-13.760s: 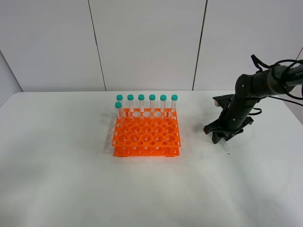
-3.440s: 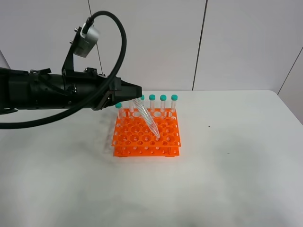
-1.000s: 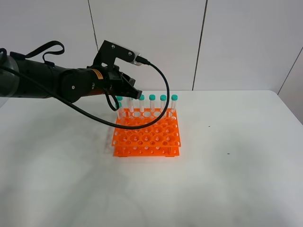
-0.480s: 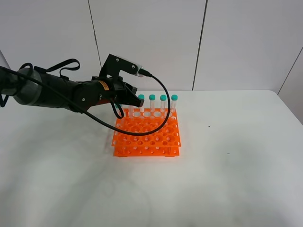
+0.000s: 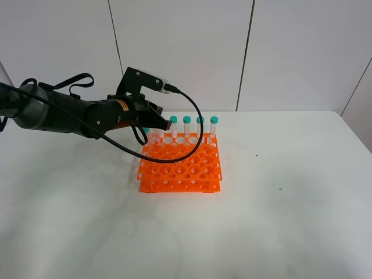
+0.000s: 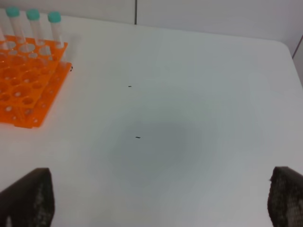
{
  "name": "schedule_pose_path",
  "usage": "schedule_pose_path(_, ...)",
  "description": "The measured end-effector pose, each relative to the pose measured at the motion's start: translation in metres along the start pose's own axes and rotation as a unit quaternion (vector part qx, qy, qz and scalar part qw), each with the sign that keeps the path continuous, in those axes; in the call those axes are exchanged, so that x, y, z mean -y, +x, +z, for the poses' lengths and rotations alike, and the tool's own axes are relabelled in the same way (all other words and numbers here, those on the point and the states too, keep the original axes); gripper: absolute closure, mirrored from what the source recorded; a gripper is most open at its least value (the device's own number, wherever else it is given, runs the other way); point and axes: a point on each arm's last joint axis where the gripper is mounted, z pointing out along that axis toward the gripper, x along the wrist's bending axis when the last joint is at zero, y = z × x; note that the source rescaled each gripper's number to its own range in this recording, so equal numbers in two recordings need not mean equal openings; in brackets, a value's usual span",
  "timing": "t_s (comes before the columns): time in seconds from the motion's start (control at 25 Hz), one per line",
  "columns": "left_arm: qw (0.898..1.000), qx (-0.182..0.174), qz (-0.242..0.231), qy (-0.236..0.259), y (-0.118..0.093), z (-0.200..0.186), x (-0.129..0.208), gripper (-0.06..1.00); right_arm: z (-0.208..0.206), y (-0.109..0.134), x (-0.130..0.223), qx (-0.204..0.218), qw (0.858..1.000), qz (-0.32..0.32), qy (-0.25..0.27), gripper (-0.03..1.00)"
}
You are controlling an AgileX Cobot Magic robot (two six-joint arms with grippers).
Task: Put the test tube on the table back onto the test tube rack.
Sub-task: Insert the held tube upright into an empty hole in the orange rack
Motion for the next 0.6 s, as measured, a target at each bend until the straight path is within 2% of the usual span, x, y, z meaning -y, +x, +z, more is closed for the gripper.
schedule_pose_path(0.32,0.999,-0.001,-0.032,-0.018,0.002,-0.017,-0.019,0.93,0.0,0.0,0.0,0.0,1.0,0.0,0.0,-0.03)
schedule_pose_path(0.6,0.999,0.008,-0.033,0.001,-0.006,-0.013,-0.007,0.93,0.0,0.0,0.0,0.0,1.0,0.0,0.0,-0.03)
